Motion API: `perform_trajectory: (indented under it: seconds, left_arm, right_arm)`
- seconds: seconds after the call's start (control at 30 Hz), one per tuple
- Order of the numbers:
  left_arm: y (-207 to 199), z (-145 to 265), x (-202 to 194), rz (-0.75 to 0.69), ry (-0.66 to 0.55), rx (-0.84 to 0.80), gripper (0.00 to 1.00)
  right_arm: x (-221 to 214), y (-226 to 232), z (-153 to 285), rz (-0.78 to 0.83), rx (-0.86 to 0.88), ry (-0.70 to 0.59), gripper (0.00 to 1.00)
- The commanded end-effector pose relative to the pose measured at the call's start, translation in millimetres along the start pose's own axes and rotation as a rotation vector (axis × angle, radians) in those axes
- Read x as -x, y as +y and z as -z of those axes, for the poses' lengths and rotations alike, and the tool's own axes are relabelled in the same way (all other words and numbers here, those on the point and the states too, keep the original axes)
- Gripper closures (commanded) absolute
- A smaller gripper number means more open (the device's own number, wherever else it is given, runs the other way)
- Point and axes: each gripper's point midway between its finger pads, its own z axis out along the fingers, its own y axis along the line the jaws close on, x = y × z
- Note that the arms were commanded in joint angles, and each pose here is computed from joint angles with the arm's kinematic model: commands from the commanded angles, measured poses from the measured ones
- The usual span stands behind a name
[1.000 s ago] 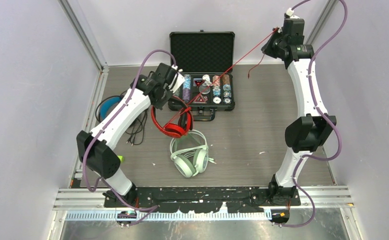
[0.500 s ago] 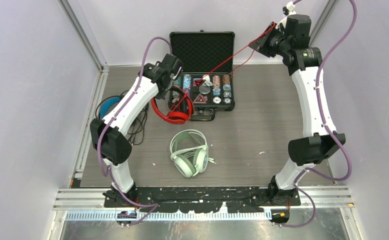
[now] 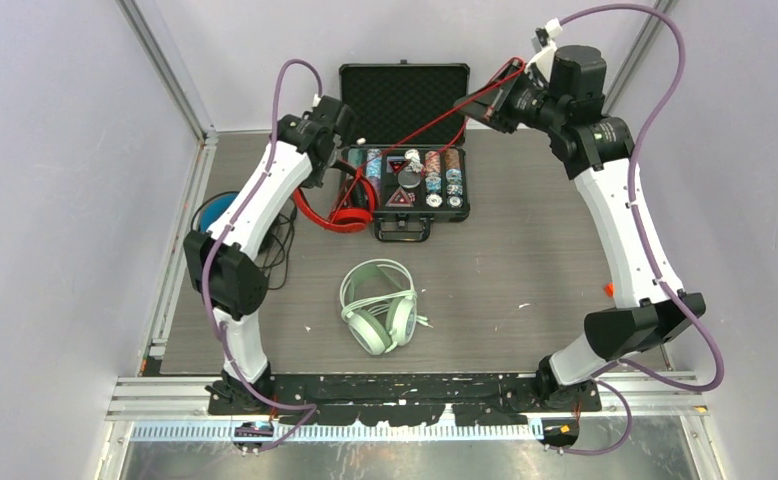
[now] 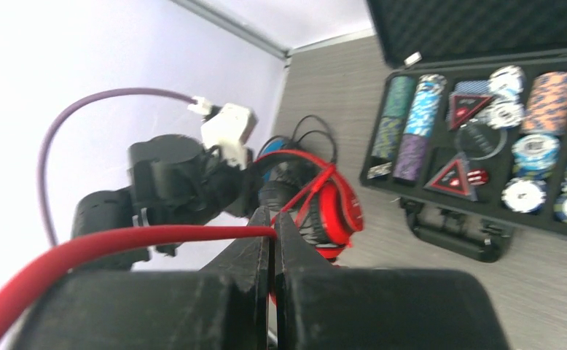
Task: Wrap the headphones
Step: Wrap the headphones cable around the headphones.
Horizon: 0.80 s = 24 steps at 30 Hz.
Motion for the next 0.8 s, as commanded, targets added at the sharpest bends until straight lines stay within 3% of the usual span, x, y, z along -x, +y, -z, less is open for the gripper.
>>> perform_trajectory:
  seconds: [0.0,0.37,0.77]
  left_arm:
    - [23.3,-2.7,-6.6,0.032,0.033,0.104,1.00]
    - [35.4,-6.8,2.4,0.237,-0.002,0.106,1.00]
    - [47.9,-0.1,29.2,0.582,-0.116,-0.060,1.00]
  right_arm:
    - [24.7,83.2,37.7,0.015,0.218,-0.109,1.00]
    - [-46.5,159.1,35.3,-0.229,0.420,0.029,1.00]
    - [-163.0,208.7,40.8,-0.230,0.459,0.202,0.99]
